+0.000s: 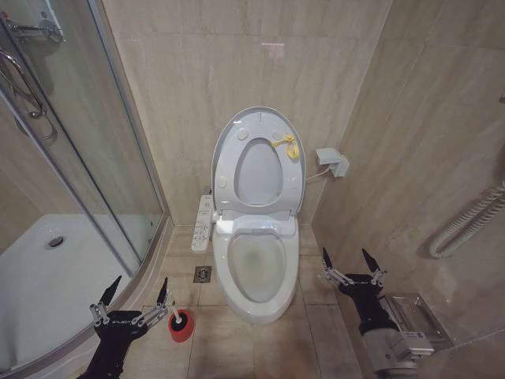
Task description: Open the toilet lid, clean the toilet bowl with a toilet brush, close the toilet lid, and flush.
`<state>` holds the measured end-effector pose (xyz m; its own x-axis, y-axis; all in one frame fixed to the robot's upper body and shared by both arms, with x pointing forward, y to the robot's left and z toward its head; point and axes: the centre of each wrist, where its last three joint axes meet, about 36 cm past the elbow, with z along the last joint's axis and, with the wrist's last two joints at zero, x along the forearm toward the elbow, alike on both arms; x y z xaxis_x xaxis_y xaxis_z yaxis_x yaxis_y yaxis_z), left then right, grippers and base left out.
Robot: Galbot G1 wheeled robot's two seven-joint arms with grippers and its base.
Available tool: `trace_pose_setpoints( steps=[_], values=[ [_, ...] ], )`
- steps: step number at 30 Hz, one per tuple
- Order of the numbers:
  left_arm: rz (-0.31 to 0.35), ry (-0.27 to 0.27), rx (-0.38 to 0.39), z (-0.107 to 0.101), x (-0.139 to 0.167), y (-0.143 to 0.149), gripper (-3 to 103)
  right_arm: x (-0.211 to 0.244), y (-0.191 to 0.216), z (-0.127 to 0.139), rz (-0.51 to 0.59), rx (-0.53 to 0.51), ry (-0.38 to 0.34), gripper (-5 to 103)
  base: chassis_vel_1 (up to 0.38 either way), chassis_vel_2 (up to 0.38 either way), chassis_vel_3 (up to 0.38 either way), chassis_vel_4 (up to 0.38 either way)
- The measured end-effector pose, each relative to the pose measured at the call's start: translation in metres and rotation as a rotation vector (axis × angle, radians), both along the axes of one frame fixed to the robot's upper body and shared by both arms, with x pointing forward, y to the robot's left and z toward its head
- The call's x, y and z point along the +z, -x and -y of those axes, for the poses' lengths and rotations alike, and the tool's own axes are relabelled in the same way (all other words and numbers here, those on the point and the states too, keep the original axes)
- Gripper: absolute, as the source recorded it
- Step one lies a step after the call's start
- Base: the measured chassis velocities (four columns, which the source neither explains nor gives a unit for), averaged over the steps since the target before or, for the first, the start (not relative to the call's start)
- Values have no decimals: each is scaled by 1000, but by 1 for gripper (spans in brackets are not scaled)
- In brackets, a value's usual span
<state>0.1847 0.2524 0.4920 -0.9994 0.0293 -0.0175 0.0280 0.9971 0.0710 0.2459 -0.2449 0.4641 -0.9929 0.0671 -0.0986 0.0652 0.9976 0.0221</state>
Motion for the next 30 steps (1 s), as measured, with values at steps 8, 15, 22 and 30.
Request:
trace_pose_setpoints(
  steps=[8, 15, 22, 30],
  values=[
    [0, 0, 0, 0, 0, 0, 100, 0, 0, 0, 0, 0, 0, 100, 0, 0, 0, 0],
    [0, 0, 0, 0, 0, 0, 100, 0, 0, 0, 0, 0, 0, 100, 0, 0, 0, 0],
    [0, 0, 0, 0, 0, 0, 100, 0, 0, 0, 0, 0, 0, 100, 0, 0, 0, 0],
    [0, 0, 0, 0, 0, 0, 100, 0, 0, 0, 0, 0, 0, 100, 0, 0, 0, 0]
  ],
)
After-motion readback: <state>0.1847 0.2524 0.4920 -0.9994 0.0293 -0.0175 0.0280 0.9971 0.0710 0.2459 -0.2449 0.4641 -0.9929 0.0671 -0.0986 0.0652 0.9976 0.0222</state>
